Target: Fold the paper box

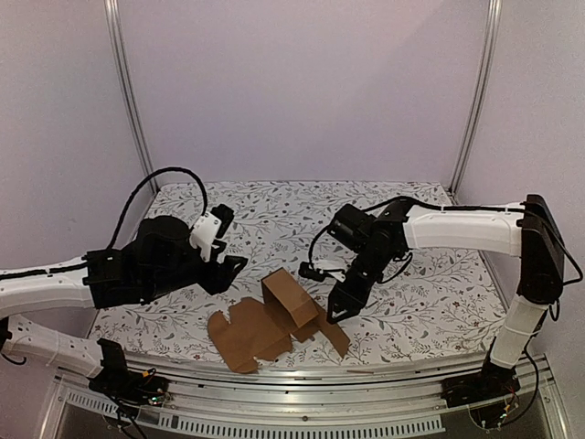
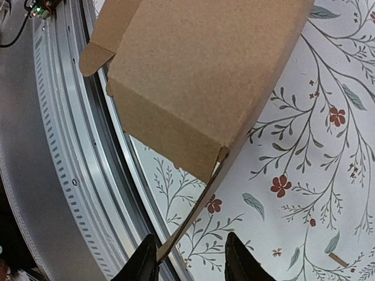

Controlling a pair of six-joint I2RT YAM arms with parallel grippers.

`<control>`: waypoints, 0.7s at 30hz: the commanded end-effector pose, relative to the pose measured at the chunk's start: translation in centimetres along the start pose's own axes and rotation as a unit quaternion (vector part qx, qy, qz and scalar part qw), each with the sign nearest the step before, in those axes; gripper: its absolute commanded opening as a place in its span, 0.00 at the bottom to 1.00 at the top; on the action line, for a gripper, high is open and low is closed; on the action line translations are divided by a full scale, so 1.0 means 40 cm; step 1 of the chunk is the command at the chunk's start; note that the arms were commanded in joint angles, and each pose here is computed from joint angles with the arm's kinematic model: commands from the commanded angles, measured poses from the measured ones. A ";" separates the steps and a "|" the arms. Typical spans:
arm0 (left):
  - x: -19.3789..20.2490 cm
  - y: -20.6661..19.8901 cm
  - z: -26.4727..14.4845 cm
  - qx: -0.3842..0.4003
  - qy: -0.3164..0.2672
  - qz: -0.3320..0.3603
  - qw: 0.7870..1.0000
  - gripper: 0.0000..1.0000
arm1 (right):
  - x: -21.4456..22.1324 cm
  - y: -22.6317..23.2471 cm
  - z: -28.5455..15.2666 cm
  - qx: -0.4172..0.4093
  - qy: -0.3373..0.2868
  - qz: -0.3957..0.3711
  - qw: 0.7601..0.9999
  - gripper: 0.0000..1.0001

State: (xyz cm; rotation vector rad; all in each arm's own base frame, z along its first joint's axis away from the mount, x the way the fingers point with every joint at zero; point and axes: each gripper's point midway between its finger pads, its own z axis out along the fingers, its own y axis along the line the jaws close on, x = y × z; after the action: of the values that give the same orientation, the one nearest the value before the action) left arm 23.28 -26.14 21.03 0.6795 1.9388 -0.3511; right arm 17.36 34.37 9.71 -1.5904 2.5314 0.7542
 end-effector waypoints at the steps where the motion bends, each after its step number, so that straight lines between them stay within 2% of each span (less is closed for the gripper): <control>1: 0.025 -0.003 -0.033 -0.030 0.000 0.087 0.996 0.60 | 0.003 -0.015 0.009 0.015 0.020 0.027 0.999 0.32; 4: 0.015 -0.038 -0.050 -0.032 -0.009 0.151 0.988 0.59 | 0.001 -0.023 0.007 0.022 0.020 0.031 0.999 0.16; 8: -0.001 -0.103 -0.063 -0.030 -0.018 0.246 0.969 0.59 | -0.004 -0.038 0.006 0.020 0.018 0.037 0.999 0.00; 14: 0.015 -0.189 -0.055 -0.026 0.000 0.392 0.919 0.59 | -0.027 -0.086 -0.008 -0.016 0.005 0.070 0.997 0.00; 18: 0.036 -0.219 -0.044 0.008 0.035 0.443 0.896 0.59 | -0.048 -0.116 -0.021 -0.027 -0.010 0.074 0.997 0.00; 21: 0.047 -0.232 -0.032 0.036 0.063 0.451 0.890 0.58 | -0.060 -0.125 -0.027 -0.031 -0.017 0.070 0.997 0.00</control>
State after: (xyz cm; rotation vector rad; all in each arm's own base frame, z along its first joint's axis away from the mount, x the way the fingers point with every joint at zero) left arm 16.68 -32.05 20.02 1.4184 1.5348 0.1804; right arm 22.34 33.51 8.86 -1.3964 2.6784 0.8141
